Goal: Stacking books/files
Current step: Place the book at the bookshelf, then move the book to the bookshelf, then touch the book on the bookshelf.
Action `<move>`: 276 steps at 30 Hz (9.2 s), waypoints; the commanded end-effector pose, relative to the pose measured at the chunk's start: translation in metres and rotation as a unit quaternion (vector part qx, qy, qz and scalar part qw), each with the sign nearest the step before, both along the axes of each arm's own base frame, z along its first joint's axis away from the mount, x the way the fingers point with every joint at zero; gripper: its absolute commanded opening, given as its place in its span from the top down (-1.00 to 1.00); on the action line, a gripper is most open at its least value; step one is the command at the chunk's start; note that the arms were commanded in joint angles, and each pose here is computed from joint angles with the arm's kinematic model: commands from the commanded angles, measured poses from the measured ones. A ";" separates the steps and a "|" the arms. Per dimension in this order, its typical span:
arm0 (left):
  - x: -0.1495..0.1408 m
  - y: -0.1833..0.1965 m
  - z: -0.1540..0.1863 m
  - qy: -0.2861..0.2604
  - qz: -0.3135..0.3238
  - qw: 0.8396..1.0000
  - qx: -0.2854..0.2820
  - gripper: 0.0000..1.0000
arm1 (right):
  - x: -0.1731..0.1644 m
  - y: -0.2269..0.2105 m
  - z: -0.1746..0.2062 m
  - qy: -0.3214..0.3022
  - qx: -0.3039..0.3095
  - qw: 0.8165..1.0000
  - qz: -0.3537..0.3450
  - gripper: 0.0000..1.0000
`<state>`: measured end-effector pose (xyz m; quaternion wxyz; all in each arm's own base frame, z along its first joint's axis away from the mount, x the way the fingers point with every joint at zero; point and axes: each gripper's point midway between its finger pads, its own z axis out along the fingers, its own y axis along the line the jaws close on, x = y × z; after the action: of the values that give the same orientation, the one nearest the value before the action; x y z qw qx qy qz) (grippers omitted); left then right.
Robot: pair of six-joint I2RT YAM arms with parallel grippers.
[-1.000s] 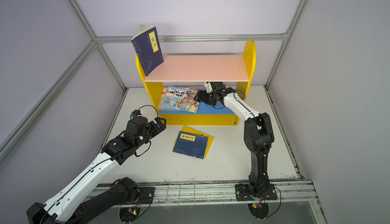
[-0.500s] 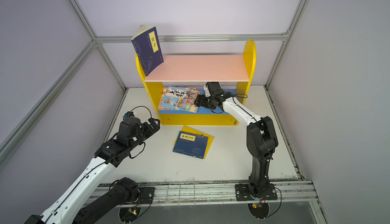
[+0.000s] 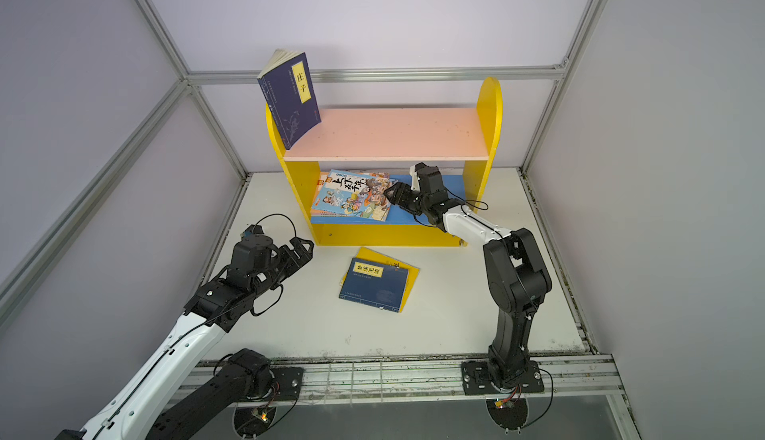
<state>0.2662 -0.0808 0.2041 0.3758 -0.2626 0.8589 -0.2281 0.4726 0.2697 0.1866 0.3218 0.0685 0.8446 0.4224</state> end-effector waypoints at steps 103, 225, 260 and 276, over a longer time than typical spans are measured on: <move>-0.002 -0.005 -0.016 0.001 -0.008 1.000 -0.027 -0.99 | 0.027 0.018 0.017 -0.024 0.061 0.997 0.047 -0.09; 0.141 -0.088 -0.043 0.124 -0.248 0.938 0.208 -0.99 | -0.116 -0.050 0.043 -0.119 -0.079 0.990 -0.013 -1.00; 0.149 -0.090 -0.026 0.093 -0.225 0.943 0.228 -0.98 | -0.117 -0.034 0.033 -0.108 -0.077 0.991 0.030 -1.00; 0.096 -0.061 -0.020 0.092 -0.201 0.948 0.229 -0.99 | -0.133 0.046 0.015 -0.087 -0.125 0.972 0.177 -0.95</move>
<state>0.3678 -0.1497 0.1807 0.2820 0.0004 0.9562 -0.0788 0.3449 0.3079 0.2079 0.3355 -0.1333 0.8530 0.3768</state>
